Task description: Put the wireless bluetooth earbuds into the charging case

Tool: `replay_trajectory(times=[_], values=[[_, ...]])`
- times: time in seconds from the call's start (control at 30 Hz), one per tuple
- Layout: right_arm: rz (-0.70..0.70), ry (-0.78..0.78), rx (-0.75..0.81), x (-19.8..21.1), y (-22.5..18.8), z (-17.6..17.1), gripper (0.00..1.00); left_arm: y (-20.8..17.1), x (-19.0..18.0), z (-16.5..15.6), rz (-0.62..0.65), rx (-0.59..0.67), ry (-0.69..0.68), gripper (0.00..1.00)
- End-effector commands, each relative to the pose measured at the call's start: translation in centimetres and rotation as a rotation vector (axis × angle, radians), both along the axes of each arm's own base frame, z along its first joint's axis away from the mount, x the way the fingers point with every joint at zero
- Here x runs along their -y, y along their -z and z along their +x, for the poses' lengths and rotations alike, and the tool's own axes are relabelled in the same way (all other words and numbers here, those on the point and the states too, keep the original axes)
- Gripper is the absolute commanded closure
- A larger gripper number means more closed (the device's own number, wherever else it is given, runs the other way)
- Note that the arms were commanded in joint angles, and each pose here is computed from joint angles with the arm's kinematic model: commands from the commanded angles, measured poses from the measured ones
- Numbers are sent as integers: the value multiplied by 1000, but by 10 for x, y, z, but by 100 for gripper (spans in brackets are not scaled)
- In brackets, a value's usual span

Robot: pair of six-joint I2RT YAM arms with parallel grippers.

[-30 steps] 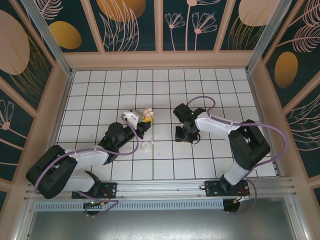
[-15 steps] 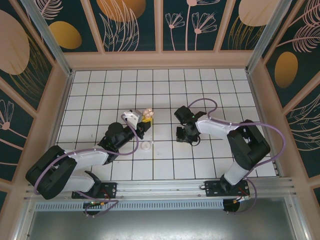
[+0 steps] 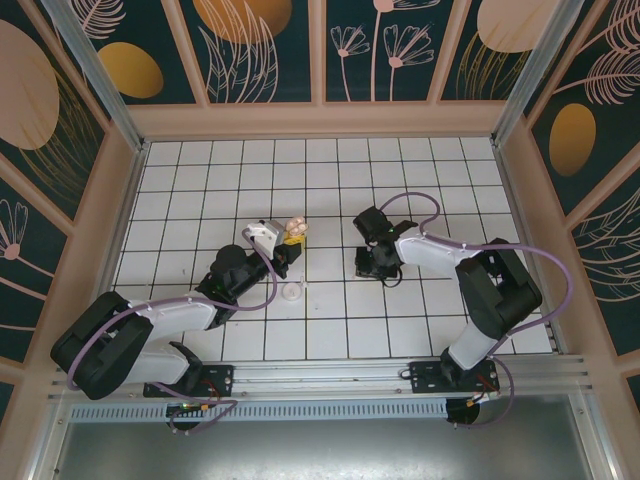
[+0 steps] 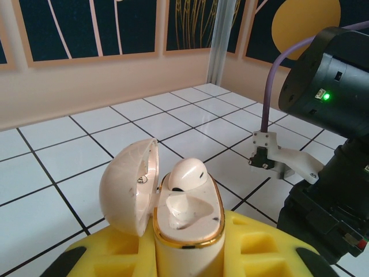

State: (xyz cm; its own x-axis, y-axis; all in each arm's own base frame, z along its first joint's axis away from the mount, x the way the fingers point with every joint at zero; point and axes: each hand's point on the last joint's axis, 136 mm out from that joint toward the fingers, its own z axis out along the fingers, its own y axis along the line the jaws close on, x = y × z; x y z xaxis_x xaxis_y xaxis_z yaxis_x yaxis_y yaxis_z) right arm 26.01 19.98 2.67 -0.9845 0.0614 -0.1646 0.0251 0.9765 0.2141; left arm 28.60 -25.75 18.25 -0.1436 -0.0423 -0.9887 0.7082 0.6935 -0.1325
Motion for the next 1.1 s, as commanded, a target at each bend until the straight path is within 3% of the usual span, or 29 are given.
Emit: replay_trajectory(times=[0.0,0.17,0.57,1.07], values=[[-33,-1,37,7,1,10,75,-19,2,1,-21,53,3,89],[-13,-6,34,2,-11,9,74,-19,2,1,-22,54,1,89],[16,16,11,-15,-25,-10,58,-22,5,3,-27,60,11,89],[27,35,-36,-23,2,-7,62,-23,4,2,-29,64,7,89]])
